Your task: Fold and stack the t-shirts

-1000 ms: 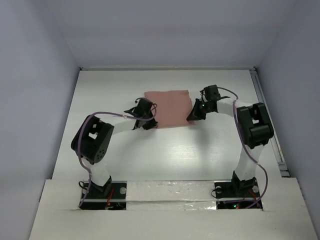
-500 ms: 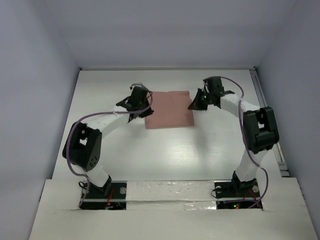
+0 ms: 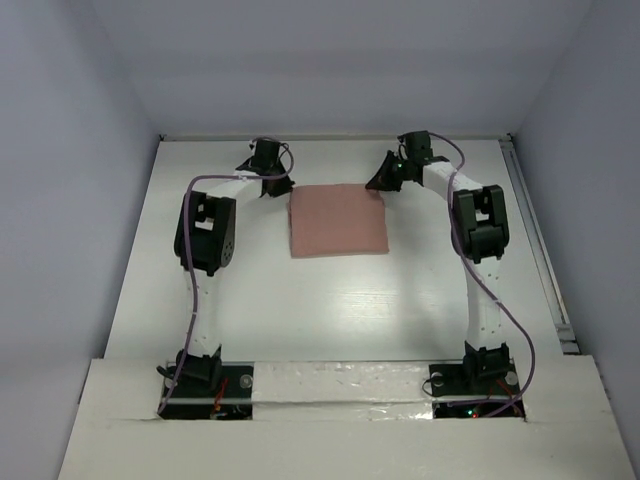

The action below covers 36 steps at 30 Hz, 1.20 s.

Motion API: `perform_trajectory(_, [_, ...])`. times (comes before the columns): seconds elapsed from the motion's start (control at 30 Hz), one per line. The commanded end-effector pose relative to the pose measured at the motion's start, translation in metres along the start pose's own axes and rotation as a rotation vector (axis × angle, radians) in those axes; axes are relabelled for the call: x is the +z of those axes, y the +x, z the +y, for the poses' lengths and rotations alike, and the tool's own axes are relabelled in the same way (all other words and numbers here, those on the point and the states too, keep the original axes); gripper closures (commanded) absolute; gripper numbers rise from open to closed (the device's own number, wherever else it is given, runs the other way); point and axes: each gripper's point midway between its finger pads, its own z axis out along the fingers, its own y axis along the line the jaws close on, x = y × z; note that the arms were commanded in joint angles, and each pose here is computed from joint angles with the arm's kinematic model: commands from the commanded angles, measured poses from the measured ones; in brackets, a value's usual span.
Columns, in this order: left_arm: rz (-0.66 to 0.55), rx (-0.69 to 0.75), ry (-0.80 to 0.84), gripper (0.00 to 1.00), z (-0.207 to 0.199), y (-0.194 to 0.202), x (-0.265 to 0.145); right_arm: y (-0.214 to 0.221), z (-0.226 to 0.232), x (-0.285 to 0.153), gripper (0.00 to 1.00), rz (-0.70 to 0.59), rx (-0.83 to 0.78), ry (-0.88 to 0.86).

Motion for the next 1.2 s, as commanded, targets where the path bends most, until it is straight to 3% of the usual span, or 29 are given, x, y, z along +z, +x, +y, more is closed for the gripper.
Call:
perform_trajectory(0.0, [-0.022,0.012,-0.02,0.99,0.012,-0.024,0.001,-0.032,-0.019,-0.011,1.0,-0.041,0.06,-0.002])
perform_trajectory(0.17, [-0.024,0.004,-0.04,1.0,0.027,-0.025,0.002,-0.03,-0.041,-0.011,1.0,-0.035,0.088,0.025])
perform_trajectory(0.23, [-0.051,-0.004,-0.002,1.0,0.016,-0.034,-0.011,-0.033,-0.04,-0.014,1.0,-0.042,0.091,0.008])
perform_trajectory(0.37, [-0.152,0.014,0.065,0.99,-0.015,-0.071,-0.058,-0.057,0.008,-0.044,0.99,-0.089,0.03,-0.106])
perform_trajectory(0.4, [-0.19,0.021,0.098,0.99,-0.028,-0.086,-0.083,-0.063,0.024,-0.056,0.94,-0.096,0.017,-0.127])
perform_trajectory(0.43, [-0.205,0.026,0.117,0.99,-0.035,-0.091,-0.096,-0.07,0.036,-0.066,0.78,-0.108,-0.003,-0.143])
perform_trajectory(0.5, [-0.26,0.051,0.168,0.98,-0.057,-0.105,-0.142,-0.087,0.078,-0.104,0.56,-0.161,-0.059,-0.195])
perform_trajectory(0.53, [-0.364,0.075,0.266,0.97,-0.087,-0.118,-0.217,-0.083,0.101,-0.142,0.24,-0.201,-0.098,-0.205])
perform_trajectory(0.6, [-0.38,0.078,0.275,0.96,-0.086,-0.116,-0.231,-0.081,0.132,-0.185,0.19,-0.263,-0.145,-0.245])
perform_trajectory(0.63, [-0.418,0.09,0.307,0.94,-0.095,-0.117,-0.253,-0.06,0.119,-0.187,0.18,-0.25,-0.127,-0.225])
perform_trajectory(0.67, [-0.484,0.097,0.37,0.9,-0.107,-0.121,-0.301,-0.05,0.154,-0.242,0.18,-0.335,-0.195,-0.277])
perform_trajectory(0.7, [-0.495,0.097,0.379,0.83,-0.103,-0.115,-0.314,-0.038,0.158,-0.263,0.18,-0.377,-0.216,-0.277])
perform_trajectory(0.73, [-0.571,0.104,0.438,0.79,-0.111,-0.115,-0.363,-0.025,0.159,-0.283,0.18,-0.417,-0.239,-0.267])
perform_trajectory(0.77, [-0.596,0.11,0.463,0.71,-0.111,-0.108,-0.385,0.0,0.139,-0.288,0.18,-0.421,-0.244,-0.213])
perform_trajectory(0.8, [-0.596,0.109,0.46,0.57,-0.101,-0.097,-0.39,0.014,0.158,-0.35,0.01,-0.585,-0.296,-0.207])
perform_trajectory(0.83, [-0.628,0.103,0.476,0.51,-0.097,-0.092,-0.408,0.03,0.15,-0.37,0.0,-0.631,-0.287,-0.17])
perform_trajectory(0.87, [-0.701,0.096,0.52,0.43,-0.09,-0.086,-0.452,0.042,0.144,-0.389,0.0,-0.689,-0.281,-0.139])
perform_trajectory(0.9, [-0.691,0.079,0.51,0.03,-0.078,-0.072,-0.449,0.051,0.122,-0.402,0.0,-0.759,-0.242,-0.051])
perform_trajectory(0.97, [-0.77,0.057,0.56,0.01,-0.065,-0.058,-0.493,0.082,0.116,-0.456,0.0,-0.899,-0.223,-0.017])
perform_trajectory(1.03, [-0.778,0.021,0.567,0.01,-0.055,-0.049,-0.504,0.099,0.102,-0.487,0.0,-1.003,-0.193,0.04])
perform_trajectory(1.17, [-0.738,0.033,0.57,0.01,-0.051,-0.036,-0.511,0.112,0.085,-0.482,0.0,-0.972,-0.178,0.086])
